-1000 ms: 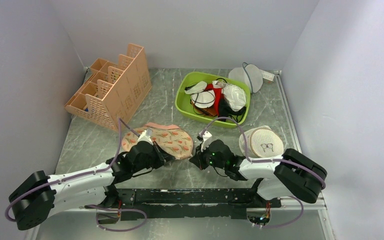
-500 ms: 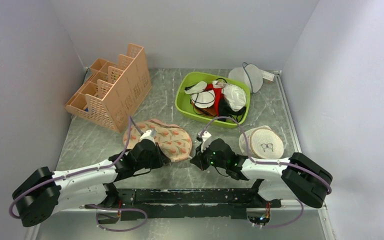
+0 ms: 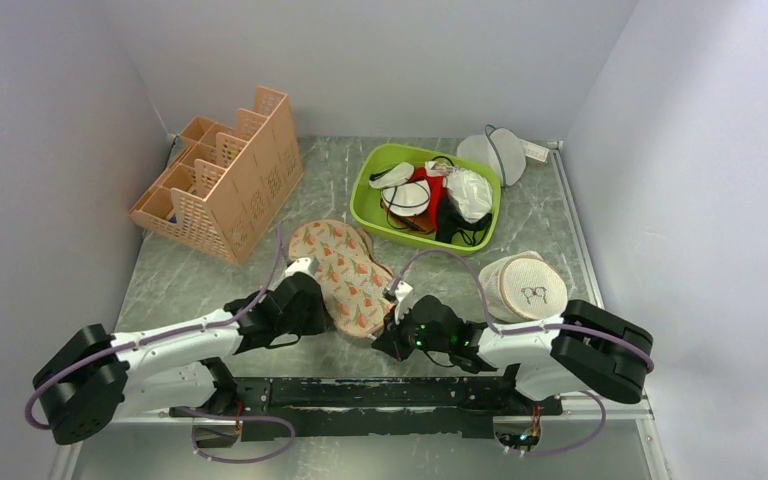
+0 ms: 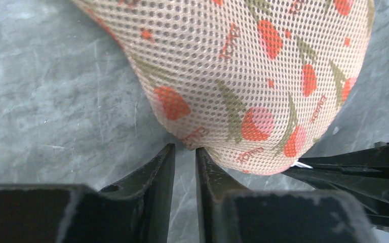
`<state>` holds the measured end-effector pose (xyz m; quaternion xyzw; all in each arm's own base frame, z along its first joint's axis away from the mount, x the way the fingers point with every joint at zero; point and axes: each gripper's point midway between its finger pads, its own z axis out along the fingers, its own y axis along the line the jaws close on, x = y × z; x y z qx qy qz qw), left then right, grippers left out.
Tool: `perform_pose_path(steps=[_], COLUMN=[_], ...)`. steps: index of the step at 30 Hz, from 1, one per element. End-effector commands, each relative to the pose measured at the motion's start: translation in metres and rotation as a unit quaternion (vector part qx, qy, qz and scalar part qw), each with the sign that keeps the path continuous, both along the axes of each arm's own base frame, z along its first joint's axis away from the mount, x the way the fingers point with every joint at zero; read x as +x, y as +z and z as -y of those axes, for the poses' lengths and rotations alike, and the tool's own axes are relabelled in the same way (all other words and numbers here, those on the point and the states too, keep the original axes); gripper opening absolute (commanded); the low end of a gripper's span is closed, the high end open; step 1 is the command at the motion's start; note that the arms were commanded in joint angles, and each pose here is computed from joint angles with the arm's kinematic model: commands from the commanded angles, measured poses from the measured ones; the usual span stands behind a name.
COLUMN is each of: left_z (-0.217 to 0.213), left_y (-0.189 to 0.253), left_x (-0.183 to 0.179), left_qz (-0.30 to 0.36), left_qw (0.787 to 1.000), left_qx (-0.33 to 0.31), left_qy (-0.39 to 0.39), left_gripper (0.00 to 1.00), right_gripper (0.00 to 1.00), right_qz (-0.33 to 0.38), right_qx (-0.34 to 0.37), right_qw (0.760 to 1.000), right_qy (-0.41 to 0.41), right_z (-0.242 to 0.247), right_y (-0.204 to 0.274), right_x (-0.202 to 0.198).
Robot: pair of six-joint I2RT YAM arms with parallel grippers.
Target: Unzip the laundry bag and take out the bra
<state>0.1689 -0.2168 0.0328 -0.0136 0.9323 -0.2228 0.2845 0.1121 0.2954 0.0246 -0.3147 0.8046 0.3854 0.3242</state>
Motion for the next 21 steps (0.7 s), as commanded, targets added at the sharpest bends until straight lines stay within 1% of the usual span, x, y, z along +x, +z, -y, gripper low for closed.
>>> perform_pose_path(steps=[1, 2, 4, 7, 10, 13, 18, 19, 21], left_z=[-0.013, -0.011, -0.007, 0.003, 0.017, 0.025, 0.037, 0.039, 0.038], left_y=[0.008, 0.009, 0.010, 0.014, 0.022, 0.023, 0.021, 0.020, 0.013], left_x=[0.000, -0.004, -0.010, -0.017, -0.020, -0.019, -0.015, -0.014, -0.012], left_qz=[0.005, -0.002, -0.018, -0.037, -0.049, -0.053, -0.054, -0.055, -0.061], left_qw=[1.000, 1.000, 0.998, 0.994, 0.986, 0.980, 0.977, 0.977, 0.978], left_qx=[-0.001, -0.016, -0.045, -0.093, -0.151, -0.187, -0.203, -0.203, -0.192], left_qy=[0.020, 0.023, 0.030, 0.038, 0.042, 0.047, 0.039, 0.037, 0.044], left_gripper=[0.40, 0.46, 0.54, 0.60, 0.61, 0.62, 0.62, 0.60, 0.54], right_gripper=[0.00, 0.00, 0.00, 0.00, 0.00, 0.00, 0.00, 0.00, 0.00], right_qz=[0.024, 0.028, 0.032, 0.033, 0.027, 0.017, 0.007, 0.005, 0.004], right_qx=[0.012, 0.013, 0.016, 0.022, 0.019, 0.018, 0.030, 0.030, 0.028], right_qw=[1.000, 0.999, 0.999, 0.999, 0.999, 1.000, 0.999, 1.000, 1.000], right_qy=[-0.015, -0.014, -0.013, -0.011, -0.010, -0.008, -0.007, -0.005, -0.004], right_z=[-0.012, -0.015, -0.019, -0.021, -0.021, -0.020, -0.022, -0.022, -0.022], right_y=[0.012, 0.014, 0.016, 0.017, 0.013, 0.010, 0.011, 0.010, 0.010], right_x=[0.014, 0.016, 0.018, 0.019, 0.017, 0.014, 0.011, 0.010, 0.010])
